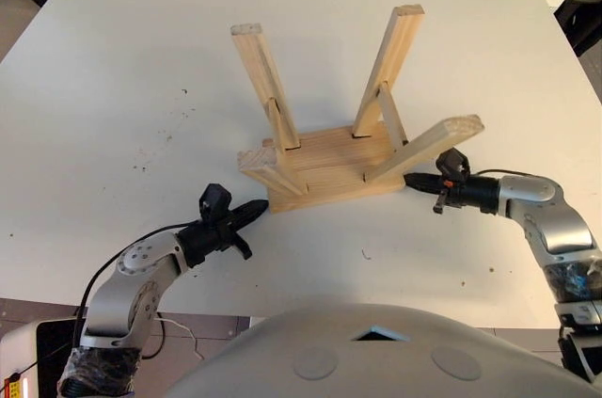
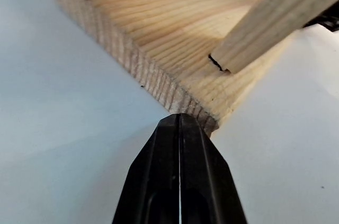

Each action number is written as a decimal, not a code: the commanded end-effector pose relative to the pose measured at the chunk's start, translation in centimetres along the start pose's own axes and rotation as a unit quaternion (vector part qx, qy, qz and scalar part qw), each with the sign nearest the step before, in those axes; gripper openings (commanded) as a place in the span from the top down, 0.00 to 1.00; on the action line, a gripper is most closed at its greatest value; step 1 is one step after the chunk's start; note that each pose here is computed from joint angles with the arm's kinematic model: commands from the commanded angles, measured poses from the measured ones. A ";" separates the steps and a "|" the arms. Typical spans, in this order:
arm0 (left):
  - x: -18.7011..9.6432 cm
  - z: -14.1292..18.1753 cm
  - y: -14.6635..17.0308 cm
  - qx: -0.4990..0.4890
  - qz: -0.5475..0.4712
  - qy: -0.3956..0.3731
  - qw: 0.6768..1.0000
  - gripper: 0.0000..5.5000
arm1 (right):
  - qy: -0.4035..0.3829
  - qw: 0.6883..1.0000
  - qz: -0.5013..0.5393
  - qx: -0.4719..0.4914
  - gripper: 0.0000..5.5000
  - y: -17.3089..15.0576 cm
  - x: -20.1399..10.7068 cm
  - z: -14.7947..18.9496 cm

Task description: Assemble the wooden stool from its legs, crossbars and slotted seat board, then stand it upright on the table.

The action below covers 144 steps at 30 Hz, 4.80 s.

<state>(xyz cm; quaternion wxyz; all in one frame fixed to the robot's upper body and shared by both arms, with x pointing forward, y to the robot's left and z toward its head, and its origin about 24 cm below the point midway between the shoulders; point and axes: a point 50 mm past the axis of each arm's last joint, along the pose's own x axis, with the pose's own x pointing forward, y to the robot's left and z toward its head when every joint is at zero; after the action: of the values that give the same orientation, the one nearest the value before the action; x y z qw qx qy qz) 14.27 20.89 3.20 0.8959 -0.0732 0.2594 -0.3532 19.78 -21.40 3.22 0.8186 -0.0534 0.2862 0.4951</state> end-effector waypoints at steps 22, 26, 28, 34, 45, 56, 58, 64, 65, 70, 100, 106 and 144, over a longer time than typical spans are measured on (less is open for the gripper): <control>-4.8 5.5 -9.4 -0.091 -0.195 -0.080 0.973 1.00 | -0.061 0.980 0.190 0.009 1.00 9.0 -5.7 4.8; -5.0 5.7 -9.9 -0.110 -0.213 -0.085 0.967 1.00 | -0.069 0.979 0.193 0.010 1.00 9.5 -6.1 5.3; -5.3 5.8 -10.1 -0.123 -0.219 -0.090 0.964 1.00 | -0.075 0.979 0.191 0.009 1.00 9.6 -6.6 5.8; -5.7 5.2 -10.5 -0.137 -0.227 -0.072 0.962 1.00 | -0.077 0.976 0.202 0.010 1.00 9.7 -7.3 6.2; -5.5 4.7 -8.0 -0.120 -0.188 -0.081 0.971 1.00 | -0.077 0.977 0.198 0.011 1.00 9.3 -7.0 6.3; -3.6 5.4 -6.6 -0.102 -0.182 -0.088 0.974 1.00 | -0.083 0.984 0.157 0.017 1.00 6.7 -6.3 6.4; -3.1 5.4 -6.4 -0.101 -0.178 -0.088 0.975 1.00 | -0.084 0.984 0.157 0.021 1.00 6.6 -6.1 6.3; -2.9 5.8 -5.9 -0.099 -0.155 -0.096 0.978 1.00 | -0.082 0.987 0.137 0.026 1.00 6.0 -6.3 5.8; -3.1 5.8 -5.7 -0.100 -0.148 -0.098 0.979 1.00 | -0.082 0.988 0.131 0.024 1.00 5.8 -6.3 5.8; -5.1 6.1 -2.7 -0.095 -0.077 -0.104 0.987 1.00 | -0.024 0.997 0.068 0.012 1.00 3.0 -8.1 3.8; -0.5 3.2 2.3 0.300 -0.123 0.077 0.943 0.43 | 0.029 0.985 0.103 -0.136 0.54 0.9 -3.0 2.0; 0.8 3.9 2.5 0.332 -0.147 0.059 0.930 0.43 | 0.022 0.984 0.107 -0.144 0.54 0.7 -1.9 2.2; -0.2 7.9 -3.8 0.074 -0.322 -0.047 0.943 0.72 | -0.100 0.935 0.325 0.099 0.73 5.4 -3.8 7.0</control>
<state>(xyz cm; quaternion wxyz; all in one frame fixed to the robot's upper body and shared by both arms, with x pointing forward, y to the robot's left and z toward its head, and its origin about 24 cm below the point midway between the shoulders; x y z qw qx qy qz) 17.92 20.41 8.37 0.7597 0.0785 0.1857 -0.6182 19.26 -21.79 8.34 0.7129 -0.0365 0.2835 0.6403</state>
